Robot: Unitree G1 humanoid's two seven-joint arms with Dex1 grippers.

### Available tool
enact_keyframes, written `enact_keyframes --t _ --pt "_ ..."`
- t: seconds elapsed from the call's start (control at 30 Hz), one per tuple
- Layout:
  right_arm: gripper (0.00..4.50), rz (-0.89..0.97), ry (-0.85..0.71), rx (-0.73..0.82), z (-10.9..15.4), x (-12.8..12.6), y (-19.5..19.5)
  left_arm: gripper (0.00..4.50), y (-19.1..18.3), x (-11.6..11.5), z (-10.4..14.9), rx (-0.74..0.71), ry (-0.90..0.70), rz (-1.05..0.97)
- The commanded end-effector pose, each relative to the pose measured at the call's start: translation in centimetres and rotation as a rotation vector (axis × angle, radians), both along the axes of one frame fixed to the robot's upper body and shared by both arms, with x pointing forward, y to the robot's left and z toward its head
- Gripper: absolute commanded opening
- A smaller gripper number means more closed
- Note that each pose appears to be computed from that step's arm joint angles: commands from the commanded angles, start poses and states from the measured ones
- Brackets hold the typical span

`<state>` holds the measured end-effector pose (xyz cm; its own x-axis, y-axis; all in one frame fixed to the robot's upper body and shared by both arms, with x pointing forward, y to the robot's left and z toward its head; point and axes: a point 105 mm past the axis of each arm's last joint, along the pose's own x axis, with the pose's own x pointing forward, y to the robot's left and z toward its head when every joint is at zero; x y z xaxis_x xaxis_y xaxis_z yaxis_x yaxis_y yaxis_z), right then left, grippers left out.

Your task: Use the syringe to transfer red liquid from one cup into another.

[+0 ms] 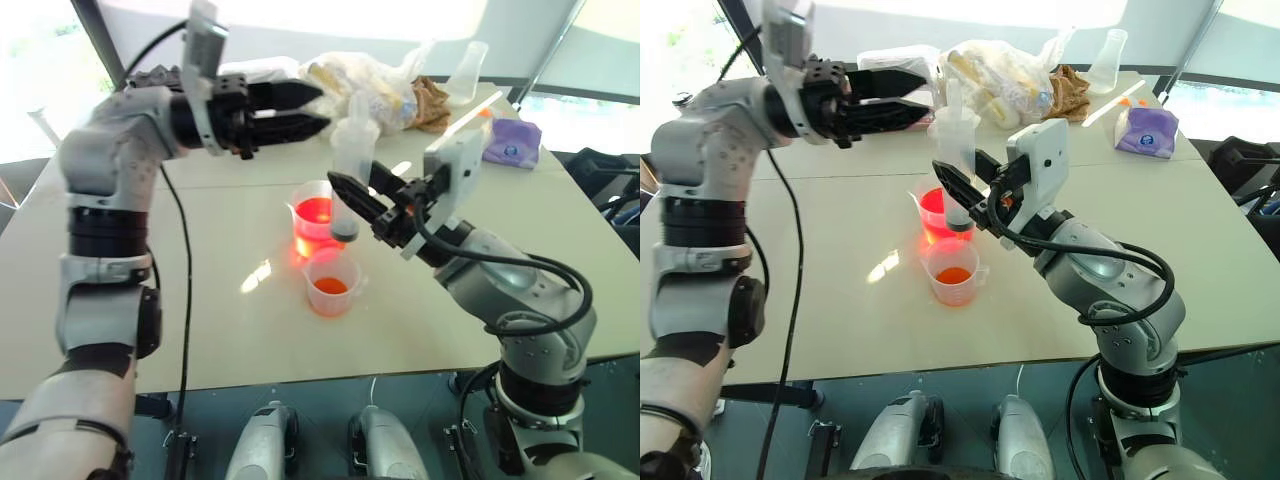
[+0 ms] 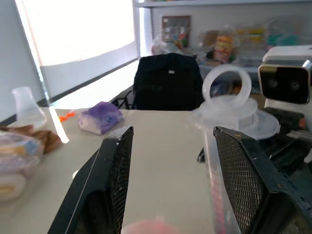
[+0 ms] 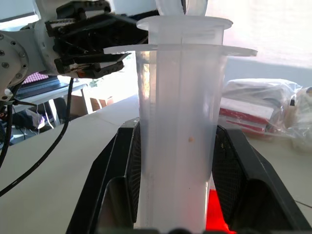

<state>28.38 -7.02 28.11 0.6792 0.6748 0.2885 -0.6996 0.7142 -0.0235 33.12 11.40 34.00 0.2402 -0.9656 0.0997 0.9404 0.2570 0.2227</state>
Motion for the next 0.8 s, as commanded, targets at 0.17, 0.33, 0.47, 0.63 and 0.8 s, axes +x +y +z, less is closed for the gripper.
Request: enact_keyframes --t 0.17,0.33,0.47,0.63,0.8 --pt "1.53 0.004 0.045 0.193 5.5 1.2 -4.3 2.78 3.4 -3.3 -0.5 -0.054 0.087 0.131" --pt "1.53 -0.068 0.422 0.044 2.1 5.5 -8.2 2.78 5.1 -3.6 -5.0 -0.012 0.147 0.317" --pt "1.53 -0.120 0.748 -0.030 -2.7 7.5 -10.5 2.78 5.8 -4.7 -7.9 -0.005 0.215 0.376" --pt "1.53 -0.101 1.030 -0.094 -8.4 8.7 -10.4 2.78 6.5 -5.6 -12.6 0.055 0.265 0.488" --pt "1.53 -0.116 1.120 -0.150 -11.2 9.7 -10.5 2.78 6.5 -6.4 -15.1 0.095 0.291 0.518"
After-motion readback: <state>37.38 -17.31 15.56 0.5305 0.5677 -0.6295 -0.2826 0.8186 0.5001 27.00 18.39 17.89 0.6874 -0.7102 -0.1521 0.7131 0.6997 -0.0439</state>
